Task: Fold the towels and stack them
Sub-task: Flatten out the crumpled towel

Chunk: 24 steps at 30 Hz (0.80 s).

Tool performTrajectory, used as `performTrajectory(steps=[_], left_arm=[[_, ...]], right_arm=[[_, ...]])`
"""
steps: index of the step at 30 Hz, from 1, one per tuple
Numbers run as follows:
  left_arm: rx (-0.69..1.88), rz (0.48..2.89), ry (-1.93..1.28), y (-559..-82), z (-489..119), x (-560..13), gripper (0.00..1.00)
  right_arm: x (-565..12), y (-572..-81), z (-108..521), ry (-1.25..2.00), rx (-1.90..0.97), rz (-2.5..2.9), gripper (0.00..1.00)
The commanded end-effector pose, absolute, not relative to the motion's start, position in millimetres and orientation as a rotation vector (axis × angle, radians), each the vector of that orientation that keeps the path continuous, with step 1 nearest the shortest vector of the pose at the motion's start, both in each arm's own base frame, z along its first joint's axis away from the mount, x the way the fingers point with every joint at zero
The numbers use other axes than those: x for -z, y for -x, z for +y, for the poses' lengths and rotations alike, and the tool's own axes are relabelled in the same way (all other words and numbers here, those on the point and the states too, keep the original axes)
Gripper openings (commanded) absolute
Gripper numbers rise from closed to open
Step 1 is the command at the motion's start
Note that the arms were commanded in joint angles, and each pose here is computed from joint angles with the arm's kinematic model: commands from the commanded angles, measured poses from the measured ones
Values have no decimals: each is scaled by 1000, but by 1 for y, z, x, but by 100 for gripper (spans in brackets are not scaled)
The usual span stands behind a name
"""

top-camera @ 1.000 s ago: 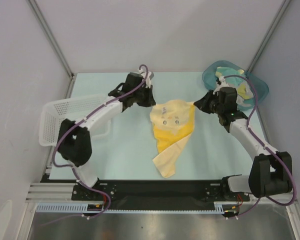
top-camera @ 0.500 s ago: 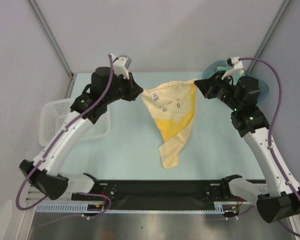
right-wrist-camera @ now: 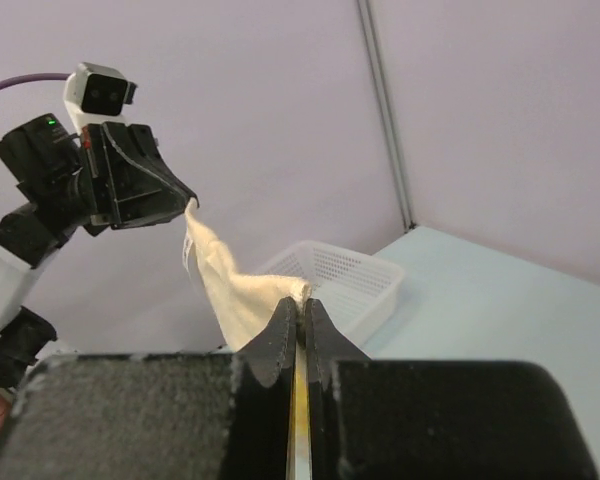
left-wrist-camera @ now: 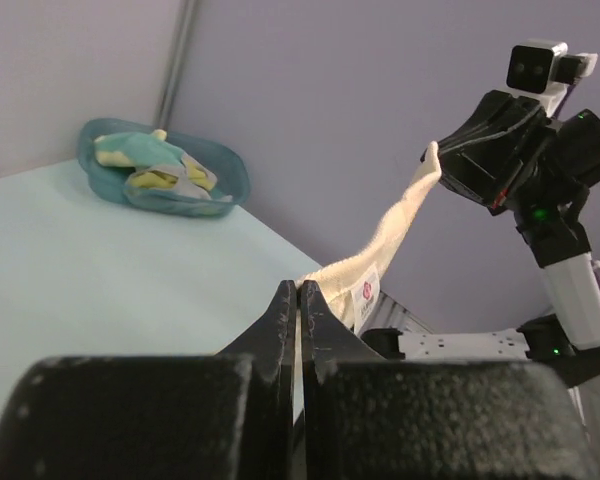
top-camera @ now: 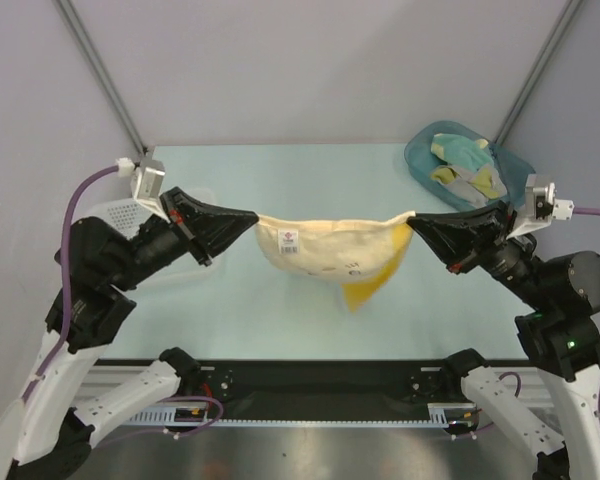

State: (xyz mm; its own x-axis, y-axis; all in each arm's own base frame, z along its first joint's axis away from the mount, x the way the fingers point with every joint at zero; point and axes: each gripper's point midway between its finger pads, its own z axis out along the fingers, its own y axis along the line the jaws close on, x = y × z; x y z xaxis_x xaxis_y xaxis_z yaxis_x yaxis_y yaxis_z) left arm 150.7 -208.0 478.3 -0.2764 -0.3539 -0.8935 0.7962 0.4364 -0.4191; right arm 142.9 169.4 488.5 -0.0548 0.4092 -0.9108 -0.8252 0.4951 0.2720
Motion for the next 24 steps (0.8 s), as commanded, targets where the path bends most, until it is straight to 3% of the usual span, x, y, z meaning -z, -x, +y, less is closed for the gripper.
performTrajectory(steps=[1, 8, 14, 24], left_arm=[[1282, 1501, -421, -149, -227, -468, 0], [1067, 1589, -341, -197, -225, -463, 0], [845, 1782, -235, -296, -232, -416, 0], [743, 1869, -207, -483, -244, -332, 0]], right_arm=[[-491, -140, 177, 422, -1135, 1274, 0], [-490, -191, 156, 253, -925, 1324, 0], [-426, -306, 162, 193, -719, 1516, 0], [-337, -478, 185, 308, -846, 1535, 0]])
